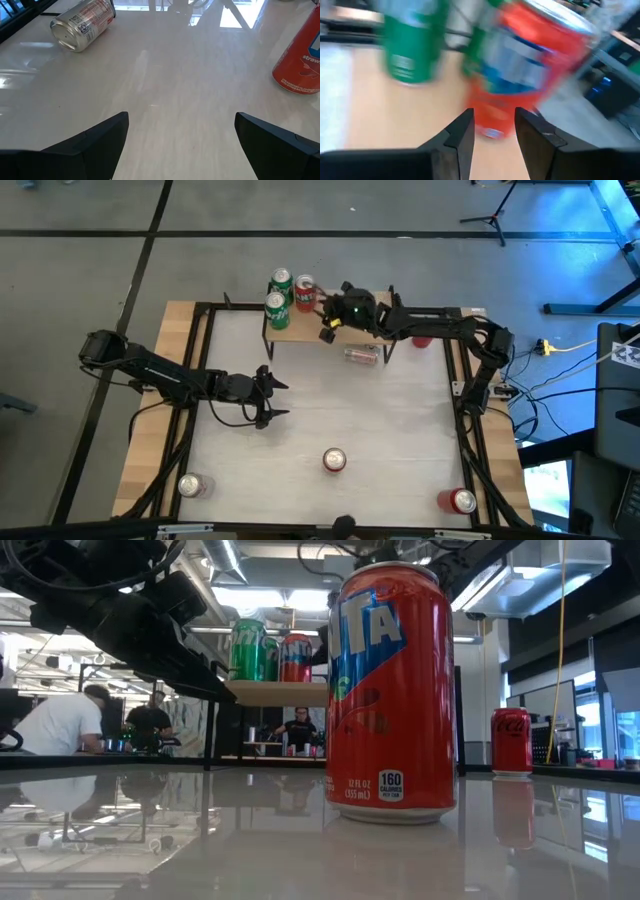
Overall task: Place canned beverage on shelf
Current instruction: Put the top orange soda can on the shelf
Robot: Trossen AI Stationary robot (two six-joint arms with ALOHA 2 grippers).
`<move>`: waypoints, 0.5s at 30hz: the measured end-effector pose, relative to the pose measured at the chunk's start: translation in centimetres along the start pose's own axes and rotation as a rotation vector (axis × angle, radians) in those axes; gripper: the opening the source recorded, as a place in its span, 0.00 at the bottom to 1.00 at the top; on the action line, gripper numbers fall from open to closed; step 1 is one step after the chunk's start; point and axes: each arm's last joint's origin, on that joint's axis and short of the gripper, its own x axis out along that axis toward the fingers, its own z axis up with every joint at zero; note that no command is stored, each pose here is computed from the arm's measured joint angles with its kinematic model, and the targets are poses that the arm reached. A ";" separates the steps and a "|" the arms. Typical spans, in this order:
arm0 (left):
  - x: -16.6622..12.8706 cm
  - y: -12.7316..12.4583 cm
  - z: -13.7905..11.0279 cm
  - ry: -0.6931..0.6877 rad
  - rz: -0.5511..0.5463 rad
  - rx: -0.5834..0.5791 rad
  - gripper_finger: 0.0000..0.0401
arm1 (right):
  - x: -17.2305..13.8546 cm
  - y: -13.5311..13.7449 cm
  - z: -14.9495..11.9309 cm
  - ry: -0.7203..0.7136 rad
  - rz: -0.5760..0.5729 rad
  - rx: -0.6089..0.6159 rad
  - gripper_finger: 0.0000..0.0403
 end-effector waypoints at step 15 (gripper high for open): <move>0.0 0.0 0.0 -0.001 0.000 -0.001 0.89 | 1.7 2.4 -0.1 -0.135 0.095 -0.044 0.34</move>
